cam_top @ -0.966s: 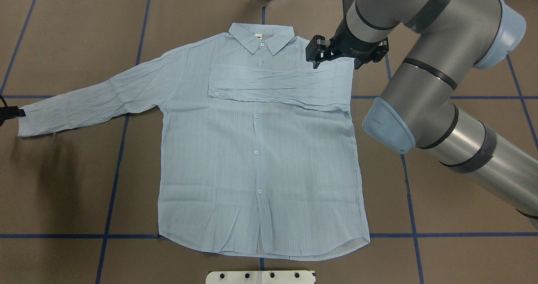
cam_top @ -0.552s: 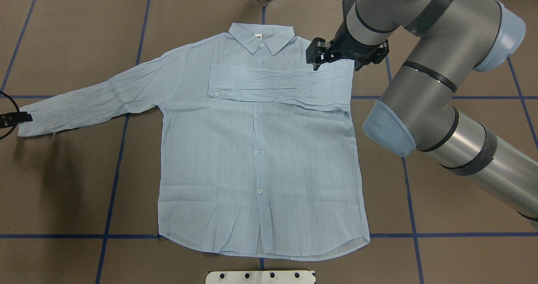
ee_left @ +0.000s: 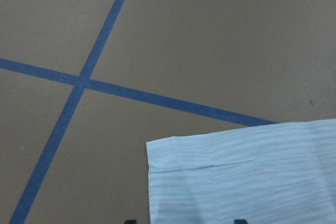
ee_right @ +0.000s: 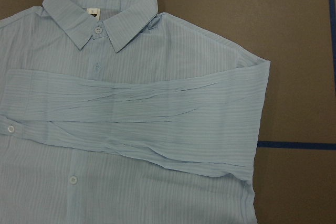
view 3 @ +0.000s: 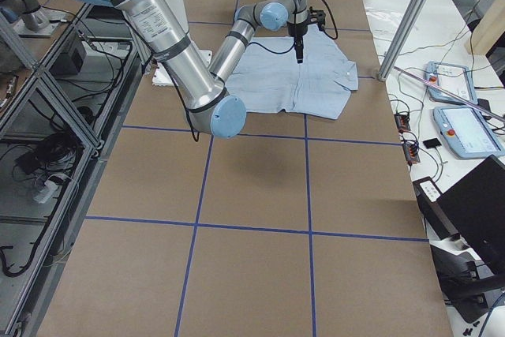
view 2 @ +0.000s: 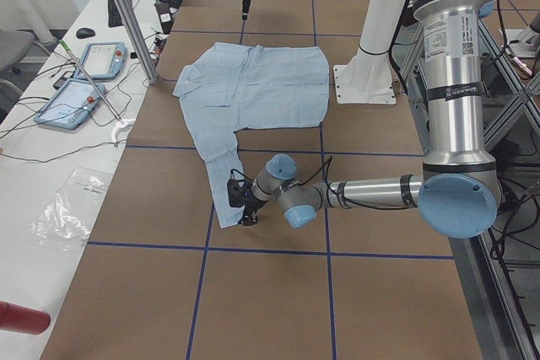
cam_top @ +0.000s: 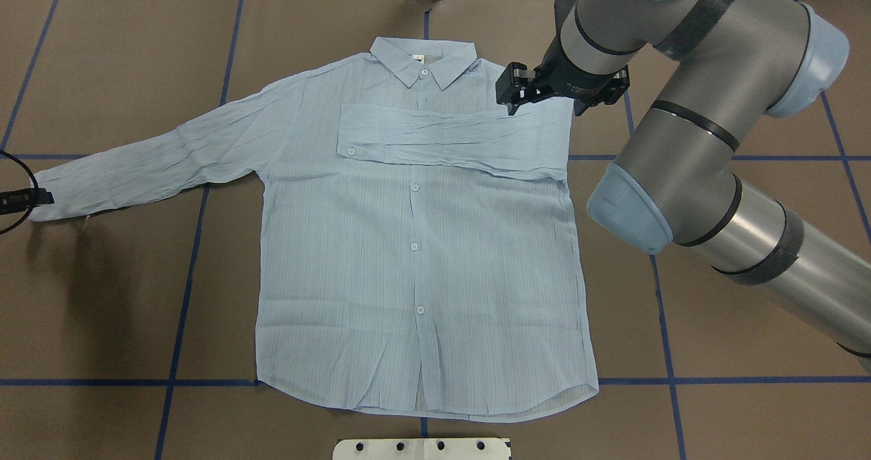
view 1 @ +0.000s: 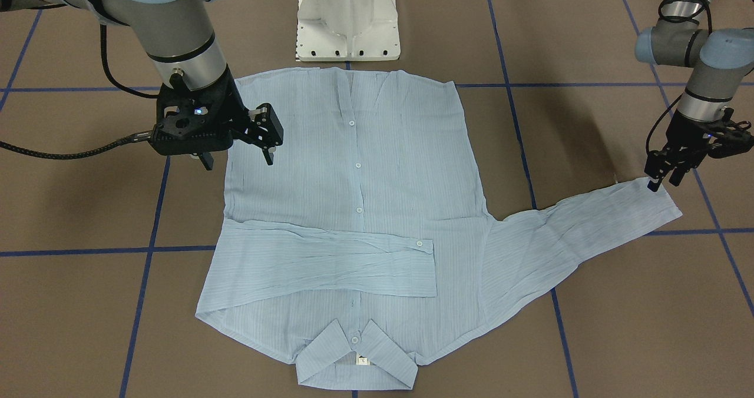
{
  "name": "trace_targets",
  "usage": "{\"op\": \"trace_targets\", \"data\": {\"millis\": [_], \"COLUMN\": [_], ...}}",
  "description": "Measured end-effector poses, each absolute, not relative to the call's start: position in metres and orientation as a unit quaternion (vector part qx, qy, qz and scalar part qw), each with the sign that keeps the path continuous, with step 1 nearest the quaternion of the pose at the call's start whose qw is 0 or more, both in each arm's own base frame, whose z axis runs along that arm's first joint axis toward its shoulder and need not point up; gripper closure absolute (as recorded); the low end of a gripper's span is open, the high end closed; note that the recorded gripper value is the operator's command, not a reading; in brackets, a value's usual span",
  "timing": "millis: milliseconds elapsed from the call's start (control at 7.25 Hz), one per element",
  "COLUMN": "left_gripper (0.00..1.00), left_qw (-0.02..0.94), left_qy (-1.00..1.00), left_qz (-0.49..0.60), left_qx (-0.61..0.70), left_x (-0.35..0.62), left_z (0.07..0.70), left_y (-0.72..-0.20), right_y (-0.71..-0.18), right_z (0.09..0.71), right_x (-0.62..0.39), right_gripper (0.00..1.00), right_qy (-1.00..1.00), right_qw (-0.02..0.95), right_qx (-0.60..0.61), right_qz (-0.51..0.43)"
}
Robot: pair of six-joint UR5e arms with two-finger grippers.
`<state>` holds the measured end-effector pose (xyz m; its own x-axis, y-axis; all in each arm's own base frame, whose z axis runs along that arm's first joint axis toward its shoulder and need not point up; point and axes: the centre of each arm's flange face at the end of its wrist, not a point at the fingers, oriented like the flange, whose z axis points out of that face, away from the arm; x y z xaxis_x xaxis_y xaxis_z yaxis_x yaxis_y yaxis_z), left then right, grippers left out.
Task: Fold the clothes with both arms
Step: 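Release the sleeve on the chest and hold the right gripper above it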
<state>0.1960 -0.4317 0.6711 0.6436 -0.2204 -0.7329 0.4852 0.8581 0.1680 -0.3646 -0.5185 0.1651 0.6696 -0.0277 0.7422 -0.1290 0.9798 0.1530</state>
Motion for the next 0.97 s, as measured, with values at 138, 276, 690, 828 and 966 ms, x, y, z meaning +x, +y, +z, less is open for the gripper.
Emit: {"op": "trace_targets", "data": {"millis": [138, 276, 690, 828, 966], "left_gripper": [0.41, 0.44, 0.46, 0.47, 0.47], "left_qw": [0.890, 0.891, 0.891, 0.891, 0.891], "left_qy": [0.372, 0.370, 0.371, 0.371, 0.371], "left_qz": [-0.197, -0.197, -0.195, -0.195, -0.194], "left_qx": [0.175, 0.174, 0.174, 0.174, 0.174], "left_x": [0.1963, 0.1956, 0.1952, 0.1956, 0.1959], "left_z": [0.6729, 0.6749, 0.6743, 0.6742, 0.6740], "left_y": [-0.4293, -0.4272, -0.4256, -0.4252, -0.4250], "right_y": [-0.5185, -0.5185, -0.5184, -0.5183, -0.5178], "right_z": [0.1650, 0.1650, 0.1648, 0.1640, 0.1632], "right_x": [-0.3646, -0.3646, -0.3644, -0.3638, -0.3632], "right_gripper": [0.00, 0.00, 0.00, 0.00, 0.00], "right_qy": [-0.405, -0.405, -0.406, -0.407, -0.409], "right_qw": [0.909, 0.909, 0.908, 0.908, 0.907], "right_qx": [0.097, 0.097, 0.097, 0.098, 0.099], "right_qz": [0.028, 0.028, 0.028, 0.028, 0.027]}}
